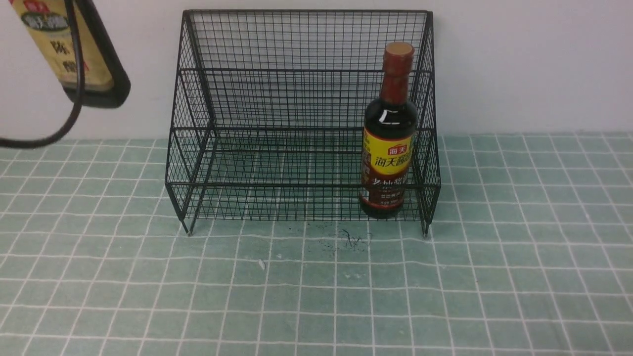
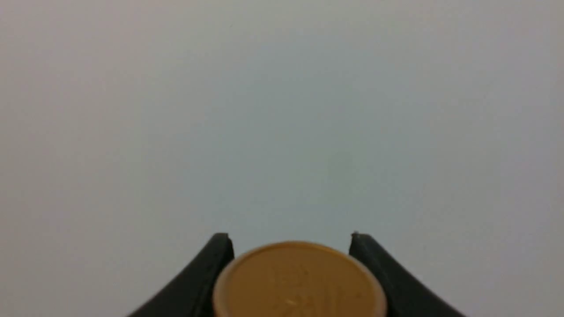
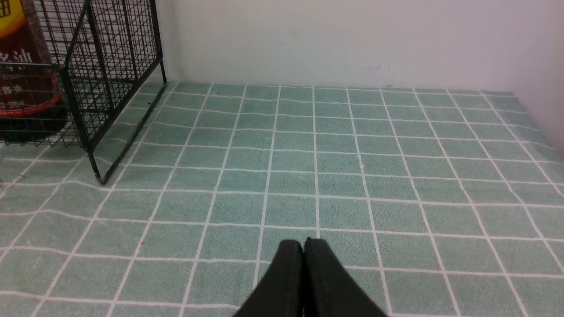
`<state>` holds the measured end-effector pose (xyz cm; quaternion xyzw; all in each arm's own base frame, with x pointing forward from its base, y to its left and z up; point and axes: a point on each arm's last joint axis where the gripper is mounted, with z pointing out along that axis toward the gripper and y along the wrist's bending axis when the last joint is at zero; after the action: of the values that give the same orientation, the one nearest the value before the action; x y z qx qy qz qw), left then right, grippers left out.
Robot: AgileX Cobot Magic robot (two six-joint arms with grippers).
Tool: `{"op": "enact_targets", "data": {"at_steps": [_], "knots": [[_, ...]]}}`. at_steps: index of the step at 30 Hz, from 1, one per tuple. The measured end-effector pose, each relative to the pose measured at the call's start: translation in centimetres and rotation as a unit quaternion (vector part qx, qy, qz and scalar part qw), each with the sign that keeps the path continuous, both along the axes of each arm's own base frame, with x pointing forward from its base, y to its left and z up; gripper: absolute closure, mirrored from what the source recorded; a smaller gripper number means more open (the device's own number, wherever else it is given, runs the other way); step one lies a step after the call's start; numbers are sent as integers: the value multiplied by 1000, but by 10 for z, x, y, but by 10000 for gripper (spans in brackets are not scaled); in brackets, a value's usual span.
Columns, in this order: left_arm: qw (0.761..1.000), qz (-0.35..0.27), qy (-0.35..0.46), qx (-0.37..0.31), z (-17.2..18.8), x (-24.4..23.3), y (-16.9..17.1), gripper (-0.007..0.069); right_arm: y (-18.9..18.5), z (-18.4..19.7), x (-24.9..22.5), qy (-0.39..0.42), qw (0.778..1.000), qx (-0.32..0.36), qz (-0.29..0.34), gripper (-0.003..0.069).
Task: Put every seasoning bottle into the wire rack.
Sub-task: Use the left arm to put the condiment bottle back on the shelf
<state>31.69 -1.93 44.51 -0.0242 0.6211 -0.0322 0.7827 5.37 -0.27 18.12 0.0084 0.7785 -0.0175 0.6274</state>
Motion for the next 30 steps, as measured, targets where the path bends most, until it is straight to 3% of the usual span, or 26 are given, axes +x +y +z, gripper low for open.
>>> {"op": "enact_targets", "data": {"at_steps": [6,12,21,30], "knots": [[999,-54,-8,0,11,27,-38,326,0,0,0,0,1000,0,0,672],[996,-87,31,7,-22,66,-75,326,0,0,0,0,1000,0,0,672],[992,-81,101,-2,-76,101,-87,326,0,0,0,0,1000,0,0,672],[981,-98,166,-4,-98,106,-92,326,0,0,0,0,1000,0,0,672]]}}
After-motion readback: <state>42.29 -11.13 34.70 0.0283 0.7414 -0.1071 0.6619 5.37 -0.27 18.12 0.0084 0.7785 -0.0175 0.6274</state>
